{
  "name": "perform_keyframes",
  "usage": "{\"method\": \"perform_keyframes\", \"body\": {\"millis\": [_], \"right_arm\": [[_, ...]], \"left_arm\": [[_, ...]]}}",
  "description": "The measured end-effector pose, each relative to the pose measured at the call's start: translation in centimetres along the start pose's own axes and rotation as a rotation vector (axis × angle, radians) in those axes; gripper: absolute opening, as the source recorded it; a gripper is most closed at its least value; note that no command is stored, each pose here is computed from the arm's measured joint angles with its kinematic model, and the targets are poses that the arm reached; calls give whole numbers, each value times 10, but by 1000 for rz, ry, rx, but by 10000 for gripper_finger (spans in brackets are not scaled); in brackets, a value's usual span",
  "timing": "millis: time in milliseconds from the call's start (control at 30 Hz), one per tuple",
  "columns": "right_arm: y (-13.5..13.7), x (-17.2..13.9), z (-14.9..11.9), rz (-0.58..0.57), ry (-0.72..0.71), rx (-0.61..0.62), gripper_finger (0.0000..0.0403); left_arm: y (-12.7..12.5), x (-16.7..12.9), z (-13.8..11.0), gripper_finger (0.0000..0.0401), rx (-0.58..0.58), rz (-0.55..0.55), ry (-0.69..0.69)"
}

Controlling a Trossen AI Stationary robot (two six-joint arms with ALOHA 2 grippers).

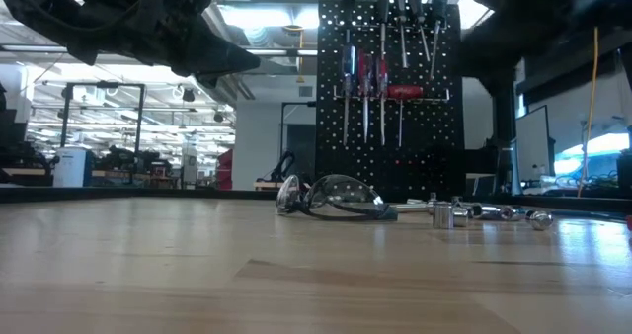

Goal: Hang tools onto peg board
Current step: Hang the red allen wrench on the peg board

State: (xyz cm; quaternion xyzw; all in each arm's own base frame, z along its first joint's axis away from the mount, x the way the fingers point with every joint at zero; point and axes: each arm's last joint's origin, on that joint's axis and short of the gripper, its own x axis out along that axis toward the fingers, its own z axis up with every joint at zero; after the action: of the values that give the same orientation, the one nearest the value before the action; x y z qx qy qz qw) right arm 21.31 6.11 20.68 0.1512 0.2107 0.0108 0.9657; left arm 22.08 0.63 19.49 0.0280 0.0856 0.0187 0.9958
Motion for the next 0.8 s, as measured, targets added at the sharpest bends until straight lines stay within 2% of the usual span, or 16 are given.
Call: {"method": "perform_keyframes", "body": {"millis": [200, 333, 433, 633, 800], "right_arm": [[24, -17, 8, -83, 312, 61, 138], [37, -32, 9, -70, 478, 29, 138], [42, -39, -2, -46, 571, -22, 138], [36, -45, -28, -96, 750, -182, 138], [28, -36, -55, -105, 835, -184, 138]], "left_arm": [[0, 0, 0, 4, 2, 0, 0], [0, 0, 0, 4, 2, 0, 0], [0, 0, 0, 4, 2, 0, 0], [0, 0, 0, 4, -1, -1, 0], [0, 0, 0, 4, 1, -1, 0]]}}
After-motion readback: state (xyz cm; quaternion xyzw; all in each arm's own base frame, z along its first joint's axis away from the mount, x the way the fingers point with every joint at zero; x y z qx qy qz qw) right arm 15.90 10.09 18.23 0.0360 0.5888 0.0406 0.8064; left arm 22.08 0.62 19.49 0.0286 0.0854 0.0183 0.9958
